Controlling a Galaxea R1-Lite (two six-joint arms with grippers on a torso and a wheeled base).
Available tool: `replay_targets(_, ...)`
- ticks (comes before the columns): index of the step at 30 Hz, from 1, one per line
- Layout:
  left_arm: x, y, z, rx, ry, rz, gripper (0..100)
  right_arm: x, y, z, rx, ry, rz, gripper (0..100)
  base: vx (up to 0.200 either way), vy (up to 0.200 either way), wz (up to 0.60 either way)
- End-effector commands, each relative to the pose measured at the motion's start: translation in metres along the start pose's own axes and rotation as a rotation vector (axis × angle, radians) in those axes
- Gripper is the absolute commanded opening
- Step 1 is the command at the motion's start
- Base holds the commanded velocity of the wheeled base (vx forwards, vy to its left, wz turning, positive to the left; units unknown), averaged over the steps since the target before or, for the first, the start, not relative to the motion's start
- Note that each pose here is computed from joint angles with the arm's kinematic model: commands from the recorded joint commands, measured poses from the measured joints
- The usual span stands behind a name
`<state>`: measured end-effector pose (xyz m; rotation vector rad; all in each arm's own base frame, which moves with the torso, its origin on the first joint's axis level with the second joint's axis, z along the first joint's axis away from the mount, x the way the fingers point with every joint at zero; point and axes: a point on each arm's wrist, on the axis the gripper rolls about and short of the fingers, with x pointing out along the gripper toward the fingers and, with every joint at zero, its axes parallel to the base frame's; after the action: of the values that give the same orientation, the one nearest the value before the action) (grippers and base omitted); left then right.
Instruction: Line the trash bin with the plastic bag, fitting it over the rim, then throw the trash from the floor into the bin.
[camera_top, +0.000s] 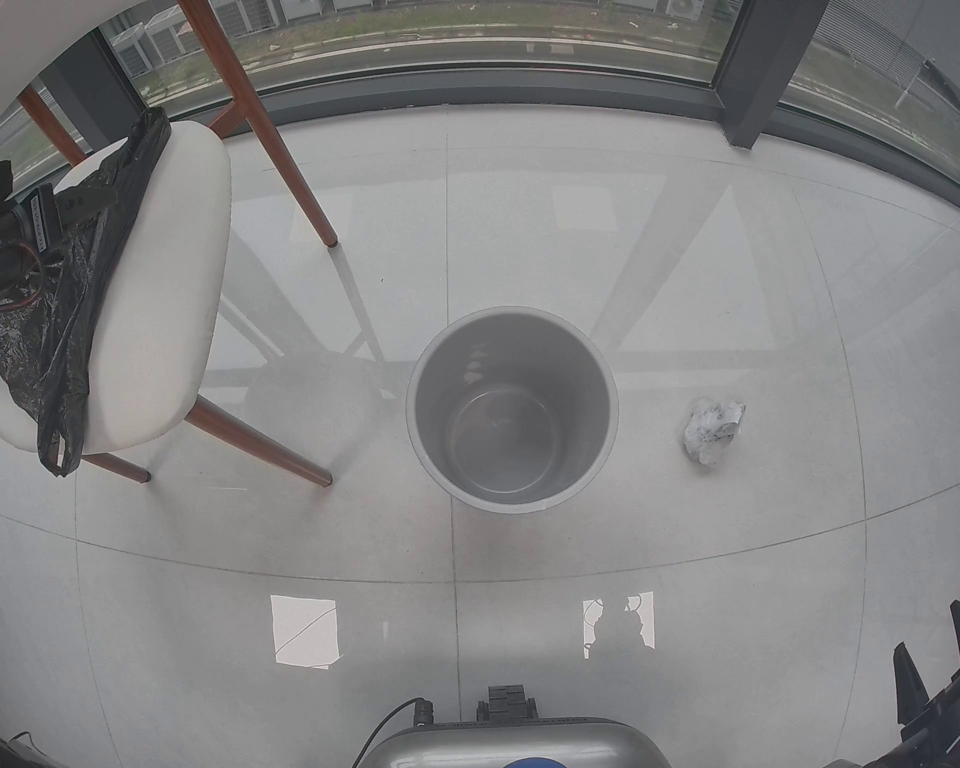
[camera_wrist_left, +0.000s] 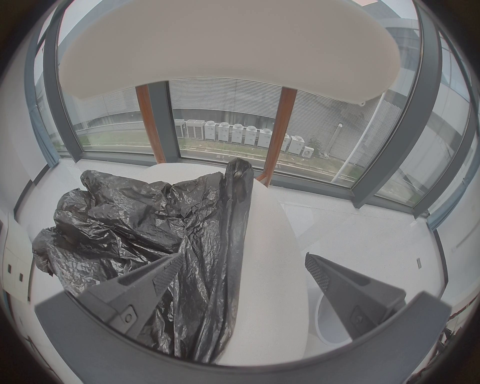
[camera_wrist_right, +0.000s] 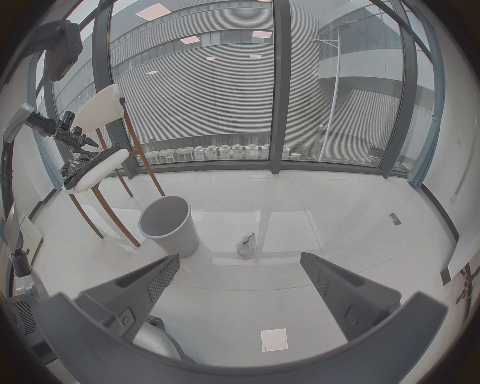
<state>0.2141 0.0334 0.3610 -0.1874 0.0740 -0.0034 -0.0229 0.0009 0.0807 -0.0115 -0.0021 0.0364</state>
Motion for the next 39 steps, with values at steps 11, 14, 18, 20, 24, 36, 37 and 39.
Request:
replay_targets(11, 0.021, 0.005, -0.007, -0.009, 0.044, 0.008, 100, 0.001, 0.0, -0.005, 0.0, 0.01, 0.001, 100, 0.0, 0.0, 0.0)
replay_targets(14, 0.025, 0.007, -0.011, -0.01, 0.058, 0.012, 100, 0.001, 0.0, -0.005, 0.0, 0.01, 0.001, 100, 0.0, 0.0, 0.0)
replay_targets(18, 0.033, 0.009, -0.013, -0.013, 0.067, 0.015, 100, 0.001, 0.0, -0.005, 0.0, 0.01, 0.001, 100, 0.0, 0.0, 0.0)
replay_targets(20, 0.034, 0.009, -0.012, -0.015, 0.065, 0.017, 100, 0.001, 0.0, -0.005, 0.0, 0.01, 0.001, 100, 0.0, 0.0, 0.0)
replay_targets(24, 0.04, 0.011, -0.016, -0.019, 0.082, 0.017, 100, 0.001, 0.0, -0.005, 0.0, 0.01, 0.001, 100, 0.0, 0.0, 0.0)
replay_targets(36, 0.048, 0.013, -0.022, -0.022, 0.106, 0.021, 0, 0.001, 0.0, -0.005, 0.0, 0.008, 0.001, 100, 0.0, 0.0, 0.0)
replay_targets(37, 0.049, 0.013, -0.021, -0.023, 0.104, 0.021, 0, 0.001, 0.0, -0.005, 0.0, 0.008, 0.001, 100, 0.0, 0.0, 0.0)
replay_targets(39, 0.049, 0.012, -0.018, -0.019, 0.082, 0.017, 0, 0.001, 0.0, -0.005, 0.0, 0.008, 0.001, 100, 0.0, 0.0, 0.0)
